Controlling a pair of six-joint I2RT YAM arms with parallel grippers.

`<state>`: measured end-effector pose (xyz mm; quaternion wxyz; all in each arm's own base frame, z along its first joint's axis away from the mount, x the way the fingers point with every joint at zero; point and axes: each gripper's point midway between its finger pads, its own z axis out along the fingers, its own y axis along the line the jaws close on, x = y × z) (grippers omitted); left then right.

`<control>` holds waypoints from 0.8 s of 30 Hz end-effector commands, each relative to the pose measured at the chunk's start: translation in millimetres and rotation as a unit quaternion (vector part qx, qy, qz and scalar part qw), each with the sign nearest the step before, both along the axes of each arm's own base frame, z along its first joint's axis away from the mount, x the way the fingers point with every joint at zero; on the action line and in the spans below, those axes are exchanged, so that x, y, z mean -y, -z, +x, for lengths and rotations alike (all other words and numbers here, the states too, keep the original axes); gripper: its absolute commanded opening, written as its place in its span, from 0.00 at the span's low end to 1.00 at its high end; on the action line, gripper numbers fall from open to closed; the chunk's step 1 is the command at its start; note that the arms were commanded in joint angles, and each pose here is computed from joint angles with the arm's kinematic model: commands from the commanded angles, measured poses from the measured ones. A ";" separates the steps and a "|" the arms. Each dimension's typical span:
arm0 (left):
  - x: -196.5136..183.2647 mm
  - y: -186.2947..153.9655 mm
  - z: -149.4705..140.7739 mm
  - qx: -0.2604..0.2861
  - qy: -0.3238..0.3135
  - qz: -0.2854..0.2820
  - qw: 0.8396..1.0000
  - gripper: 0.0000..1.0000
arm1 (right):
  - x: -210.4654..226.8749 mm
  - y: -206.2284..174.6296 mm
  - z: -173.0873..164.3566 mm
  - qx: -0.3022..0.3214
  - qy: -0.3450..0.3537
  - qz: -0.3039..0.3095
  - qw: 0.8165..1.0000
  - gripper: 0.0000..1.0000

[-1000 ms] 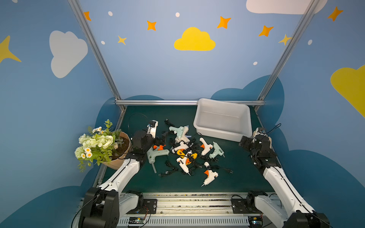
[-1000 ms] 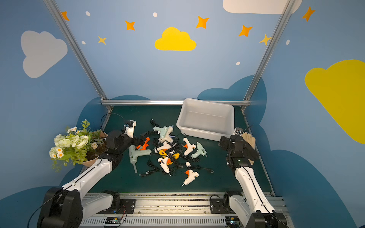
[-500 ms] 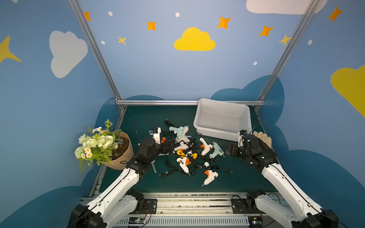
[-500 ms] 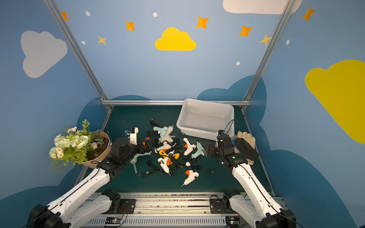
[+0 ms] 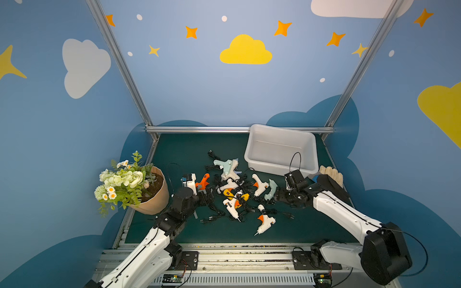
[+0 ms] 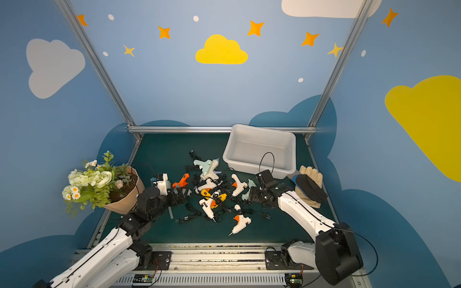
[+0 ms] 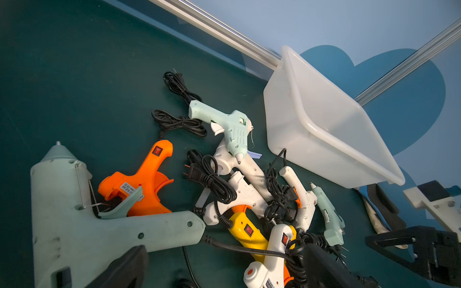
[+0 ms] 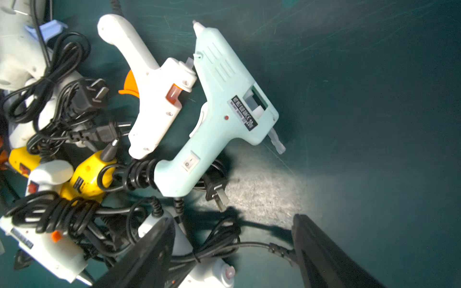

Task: Put the hot melt glue gun into the storage box
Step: Pick up the hot melt adhesive gun from the center of the board.

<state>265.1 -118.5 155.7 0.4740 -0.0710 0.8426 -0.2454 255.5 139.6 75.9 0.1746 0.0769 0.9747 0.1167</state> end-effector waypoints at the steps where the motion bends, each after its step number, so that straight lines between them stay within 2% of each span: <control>1: -3.4 -2.0 -0.2 0.016 -0.011 -0.010 1.000 1.00 | -8.7 -7.3 21.9 0.013 0.047 0.012 0.999 0.79; 11: -2.9 -4.4 1.8 0.031 -0.003 0.006 1.000 1.00 | -13.6 15.6 45.7 -0.035 0.092 -0.023 0.995 0.78; 16: 6.4 -3.0 3.9 0.028 0.021 0.010 0.999 1.00 | -11.5 31.7 43.5 -0.074 0.106 -0.047 0.990 0.76; 24: 13.7 3.1 6.2 0.011 0.037 0.012 0.999 1.00 | -11.9 52.5 29.9 -0.102 0.125 -0.035 0.986 0.71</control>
